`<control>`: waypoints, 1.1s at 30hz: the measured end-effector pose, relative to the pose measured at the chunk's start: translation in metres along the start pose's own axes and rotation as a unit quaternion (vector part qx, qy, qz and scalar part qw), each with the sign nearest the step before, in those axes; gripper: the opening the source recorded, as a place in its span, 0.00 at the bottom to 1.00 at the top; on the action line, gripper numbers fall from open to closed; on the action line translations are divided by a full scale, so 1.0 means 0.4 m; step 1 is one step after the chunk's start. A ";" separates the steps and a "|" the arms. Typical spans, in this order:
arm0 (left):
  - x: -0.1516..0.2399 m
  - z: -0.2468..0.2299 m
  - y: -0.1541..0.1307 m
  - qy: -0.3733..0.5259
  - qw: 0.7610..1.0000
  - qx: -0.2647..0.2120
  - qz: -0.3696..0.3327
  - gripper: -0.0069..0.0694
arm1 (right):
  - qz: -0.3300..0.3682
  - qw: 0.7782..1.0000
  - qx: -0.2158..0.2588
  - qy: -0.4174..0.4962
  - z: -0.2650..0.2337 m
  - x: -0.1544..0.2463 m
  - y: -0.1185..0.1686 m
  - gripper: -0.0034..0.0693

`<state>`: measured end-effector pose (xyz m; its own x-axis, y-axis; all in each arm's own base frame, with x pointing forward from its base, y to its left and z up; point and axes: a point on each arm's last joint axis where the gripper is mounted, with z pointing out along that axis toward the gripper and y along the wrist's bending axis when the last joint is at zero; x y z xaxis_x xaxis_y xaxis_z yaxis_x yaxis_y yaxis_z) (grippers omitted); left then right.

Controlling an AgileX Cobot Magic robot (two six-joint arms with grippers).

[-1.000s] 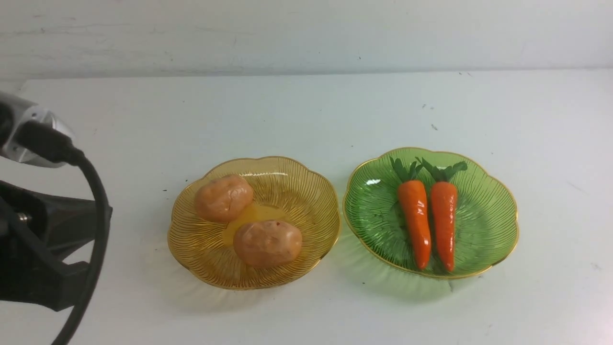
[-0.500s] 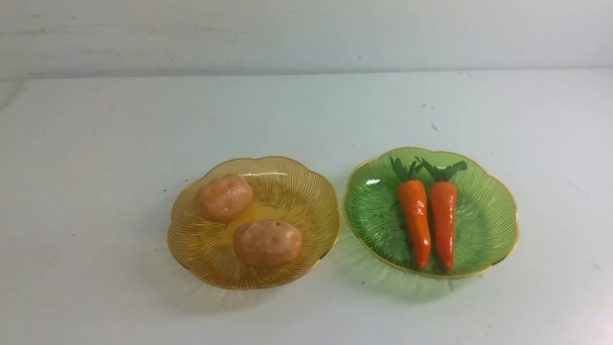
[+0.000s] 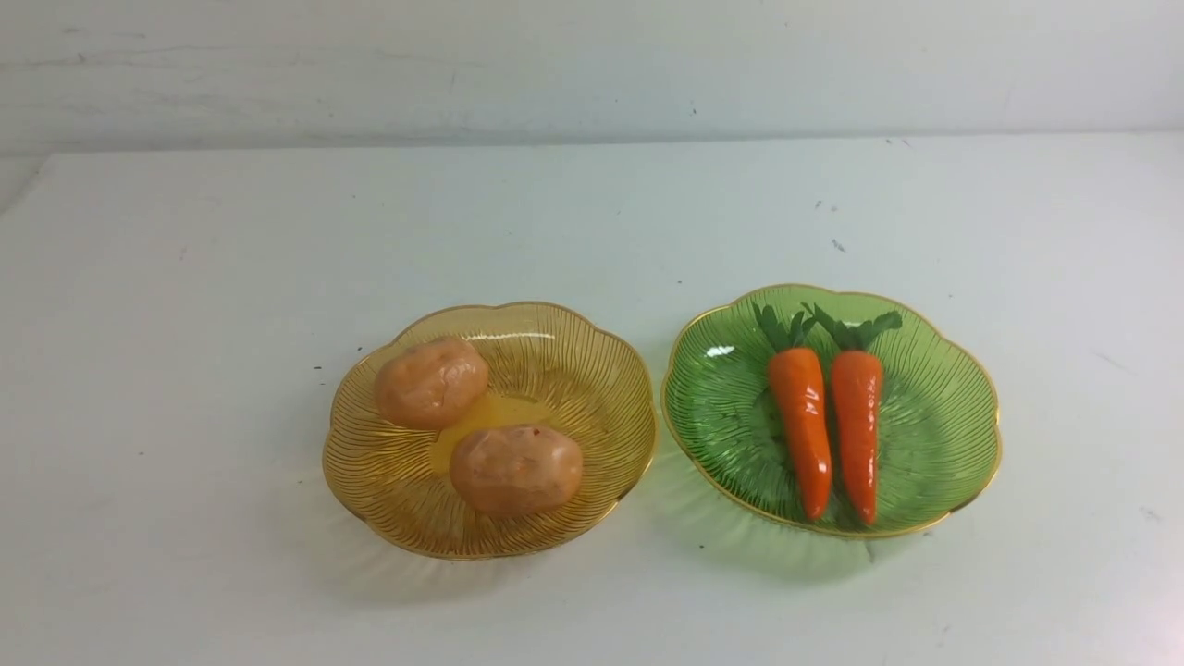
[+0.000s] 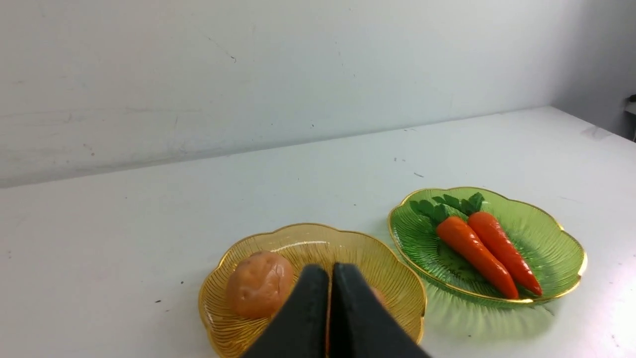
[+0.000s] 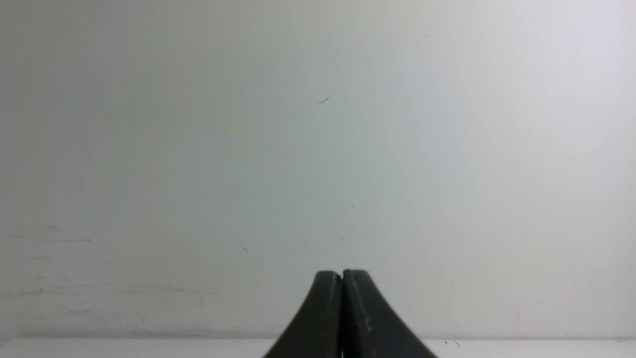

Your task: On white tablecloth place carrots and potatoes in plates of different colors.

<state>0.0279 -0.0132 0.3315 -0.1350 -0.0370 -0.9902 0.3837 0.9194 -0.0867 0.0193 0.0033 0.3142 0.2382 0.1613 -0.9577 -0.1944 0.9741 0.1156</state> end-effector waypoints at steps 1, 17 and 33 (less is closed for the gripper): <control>0.008 0.001 0.002 -0.008 1.000 0.002 0.001 0.09 | 0.000 1.000 0.000 0.000 0.000 0.000 0.000 0.03; 0.324 0.083 0.071 0.035 0.987 -0.158 0.018 0.09 | 0.000 1.000 0.000 0.001 0.000 0.001 0.000 0.03; 0.390 0.091 0.080 0.096 0.981 -0.165 0.038 0.09 | 0.003 1.000 0.000 0.001 0.000 0.001 0.000 0.03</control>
<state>0.0522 -0.0039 0.1702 -0.2992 0.0820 -0.9507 0.0869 0.9945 0.0584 0.0193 0.0033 0.3140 0.2351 0.1658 -0.9577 -0.1953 0.9733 0.1206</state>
